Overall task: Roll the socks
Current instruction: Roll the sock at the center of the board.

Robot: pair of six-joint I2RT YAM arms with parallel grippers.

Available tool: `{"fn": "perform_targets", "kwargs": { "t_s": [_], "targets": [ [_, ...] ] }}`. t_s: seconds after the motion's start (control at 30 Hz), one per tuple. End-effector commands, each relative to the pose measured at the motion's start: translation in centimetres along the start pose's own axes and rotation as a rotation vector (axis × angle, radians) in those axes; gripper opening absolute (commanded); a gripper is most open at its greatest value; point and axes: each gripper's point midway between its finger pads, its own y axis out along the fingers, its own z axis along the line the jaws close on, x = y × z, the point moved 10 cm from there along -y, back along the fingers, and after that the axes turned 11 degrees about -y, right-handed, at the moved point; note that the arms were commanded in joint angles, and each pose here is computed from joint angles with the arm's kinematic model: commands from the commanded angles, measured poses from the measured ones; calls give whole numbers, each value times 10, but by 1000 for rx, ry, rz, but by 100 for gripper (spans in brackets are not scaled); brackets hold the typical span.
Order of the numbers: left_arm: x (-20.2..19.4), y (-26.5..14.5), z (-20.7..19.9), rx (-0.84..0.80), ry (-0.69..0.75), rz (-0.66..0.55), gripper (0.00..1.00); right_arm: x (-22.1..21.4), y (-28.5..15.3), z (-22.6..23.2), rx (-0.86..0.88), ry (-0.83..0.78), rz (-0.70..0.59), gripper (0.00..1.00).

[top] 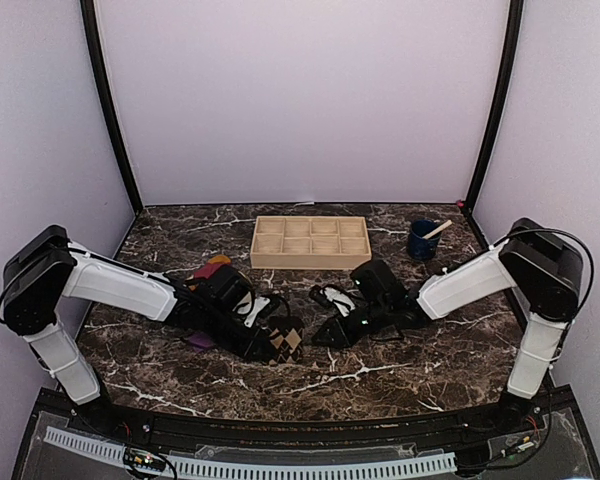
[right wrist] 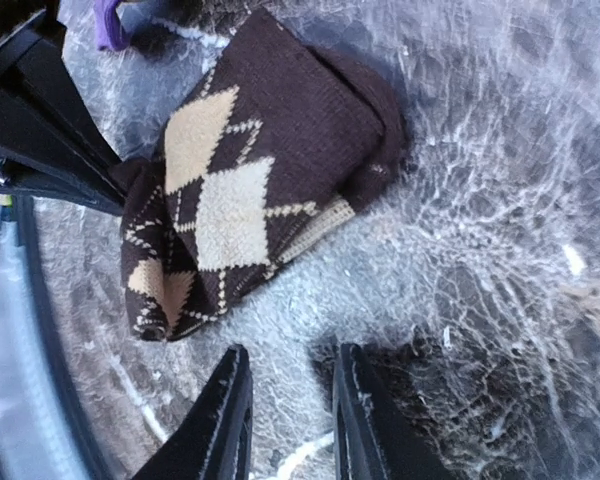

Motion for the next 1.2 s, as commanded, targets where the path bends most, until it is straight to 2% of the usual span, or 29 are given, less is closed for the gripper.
{"fn": "perform_targets", "kwargs": {
  "t_s": [0.0,0.23,0.6,1.17],
  "targets": [
    [-16,8,20,59,-61,131,0,-1,-5,17,-236,-222,-27,27],
    [-13,6,25,25,-85,169,0,-2,-11,62,-418,-530,-77,29],
    [-11,8,26,-11,-92,228,0,-3,19,108,-397,-808,38,39],
    [-10,9,27,-34,-85,264,0,-3,45,114,-409,-929,120,42]
  ]
}}
